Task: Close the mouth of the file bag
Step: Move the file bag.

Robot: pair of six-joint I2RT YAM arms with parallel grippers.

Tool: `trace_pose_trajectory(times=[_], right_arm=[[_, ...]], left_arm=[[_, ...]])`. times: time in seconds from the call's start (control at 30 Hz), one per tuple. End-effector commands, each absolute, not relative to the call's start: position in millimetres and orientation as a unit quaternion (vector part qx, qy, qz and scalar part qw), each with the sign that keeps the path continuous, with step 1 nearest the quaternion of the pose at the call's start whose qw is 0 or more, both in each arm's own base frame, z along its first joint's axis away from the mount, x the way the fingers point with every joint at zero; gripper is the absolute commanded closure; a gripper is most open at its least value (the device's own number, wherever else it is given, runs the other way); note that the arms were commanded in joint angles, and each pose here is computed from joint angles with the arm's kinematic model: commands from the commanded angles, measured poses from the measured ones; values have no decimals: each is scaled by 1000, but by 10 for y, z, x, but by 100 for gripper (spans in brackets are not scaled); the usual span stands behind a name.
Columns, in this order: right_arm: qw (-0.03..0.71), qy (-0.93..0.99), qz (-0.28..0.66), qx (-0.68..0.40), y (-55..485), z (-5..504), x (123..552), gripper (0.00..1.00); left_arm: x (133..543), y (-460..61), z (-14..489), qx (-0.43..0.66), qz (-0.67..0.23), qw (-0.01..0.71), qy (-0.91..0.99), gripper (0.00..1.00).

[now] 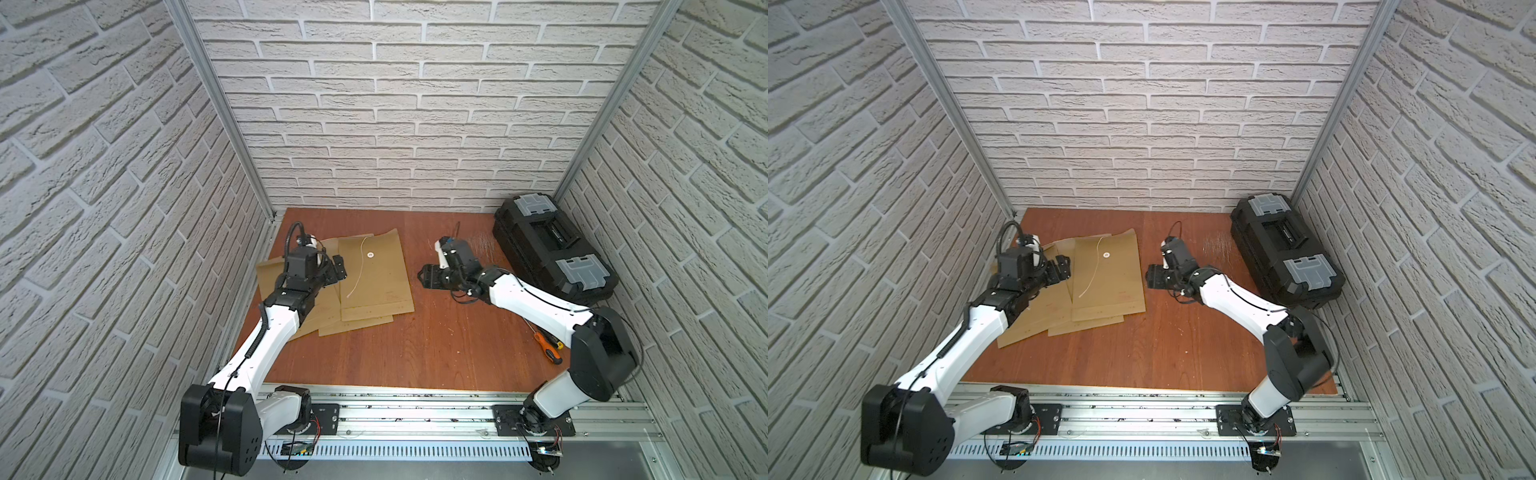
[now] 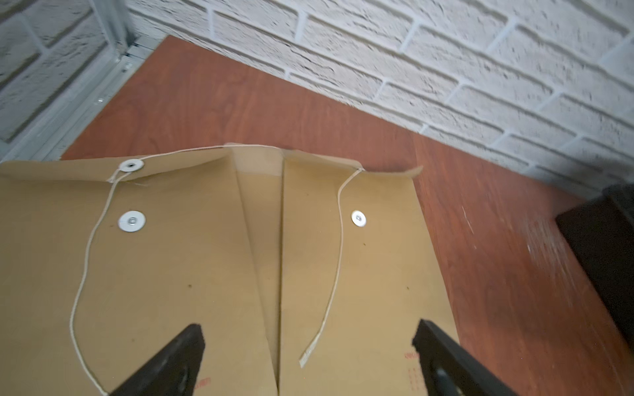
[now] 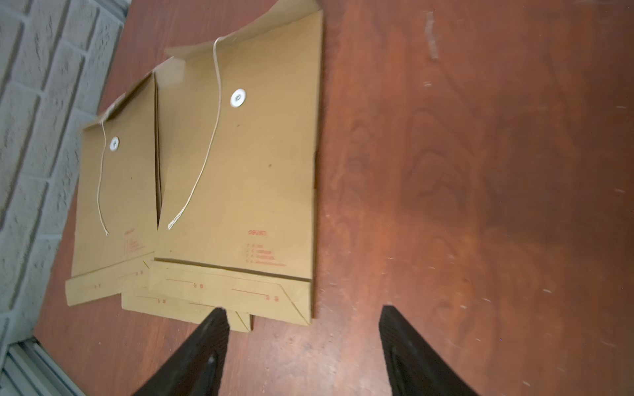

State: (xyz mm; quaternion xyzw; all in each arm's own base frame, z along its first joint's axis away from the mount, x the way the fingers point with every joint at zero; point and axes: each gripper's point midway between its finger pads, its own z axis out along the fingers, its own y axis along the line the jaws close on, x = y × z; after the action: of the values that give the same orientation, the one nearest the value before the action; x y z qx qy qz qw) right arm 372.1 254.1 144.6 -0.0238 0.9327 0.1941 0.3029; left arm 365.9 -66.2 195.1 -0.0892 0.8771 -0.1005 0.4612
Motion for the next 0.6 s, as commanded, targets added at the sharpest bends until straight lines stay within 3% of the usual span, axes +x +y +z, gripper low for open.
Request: trace_pose_trajectory(times=[0.0,0.27,0.57], right_arm=[[314,934,165,-47,2931,1406,3758,30],[252,948,184,-66,3753,844,3785,35],[191,966,165,-55,3801,344,3715,36]], left_arm=[[3659,-610,1896,-95,-39,450,887,3],[3655,-610,1980,-101,-6,443,891,4],[3613,-552,2060,-109,2,469,877,3]])
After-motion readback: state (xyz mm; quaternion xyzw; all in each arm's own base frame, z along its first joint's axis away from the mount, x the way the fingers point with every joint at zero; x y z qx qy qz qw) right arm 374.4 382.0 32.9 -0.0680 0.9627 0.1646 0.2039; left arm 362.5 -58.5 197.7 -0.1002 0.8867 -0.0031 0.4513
